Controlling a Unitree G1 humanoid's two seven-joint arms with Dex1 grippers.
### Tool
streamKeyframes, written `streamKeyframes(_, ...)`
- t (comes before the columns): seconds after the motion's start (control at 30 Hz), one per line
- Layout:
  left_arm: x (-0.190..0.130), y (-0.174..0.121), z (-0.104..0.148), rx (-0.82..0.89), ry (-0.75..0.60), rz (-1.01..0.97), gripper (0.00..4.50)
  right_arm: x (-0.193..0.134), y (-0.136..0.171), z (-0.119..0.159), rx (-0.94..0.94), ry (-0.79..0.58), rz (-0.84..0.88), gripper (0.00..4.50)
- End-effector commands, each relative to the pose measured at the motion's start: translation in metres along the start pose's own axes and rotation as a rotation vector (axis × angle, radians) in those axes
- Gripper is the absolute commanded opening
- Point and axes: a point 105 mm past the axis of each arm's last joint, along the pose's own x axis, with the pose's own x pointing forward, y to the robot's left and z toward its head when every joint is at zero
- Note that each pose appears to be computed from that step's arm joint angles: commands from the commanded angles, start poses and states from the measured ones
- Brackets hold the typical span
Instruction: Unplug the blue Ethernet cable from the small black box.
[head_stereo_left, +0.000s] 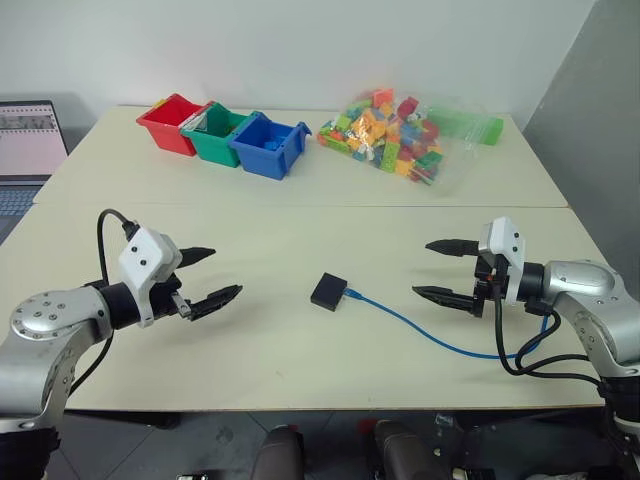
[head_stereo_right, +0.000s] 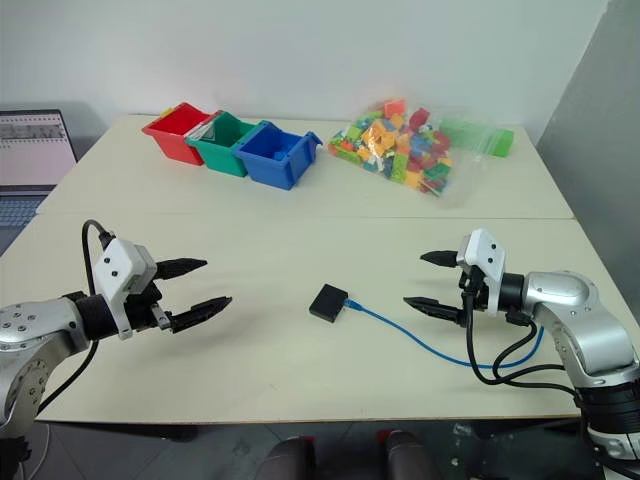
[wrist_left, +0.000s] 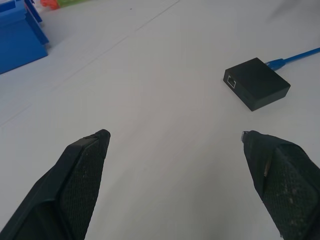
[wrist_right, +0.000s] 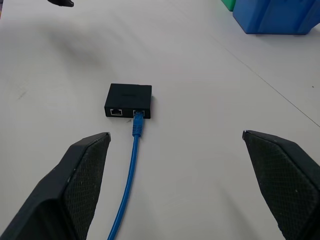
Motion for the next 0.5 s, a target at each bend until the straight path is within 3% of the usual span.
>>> streamKeyframes(0.03,-0.006,-0.004,0.018,0.055,-0.064,-0.030,4.50,-0.007,-0.004,0.014,-0.059,-0.024,-0.005,4.49)
streamKeyframes(0.5,-0.003,-0.019,0.006,0.031,-0.013,-0.079,4.50,0.006,0.004,0.006,-0.033,-0.021,0.013,4.49)
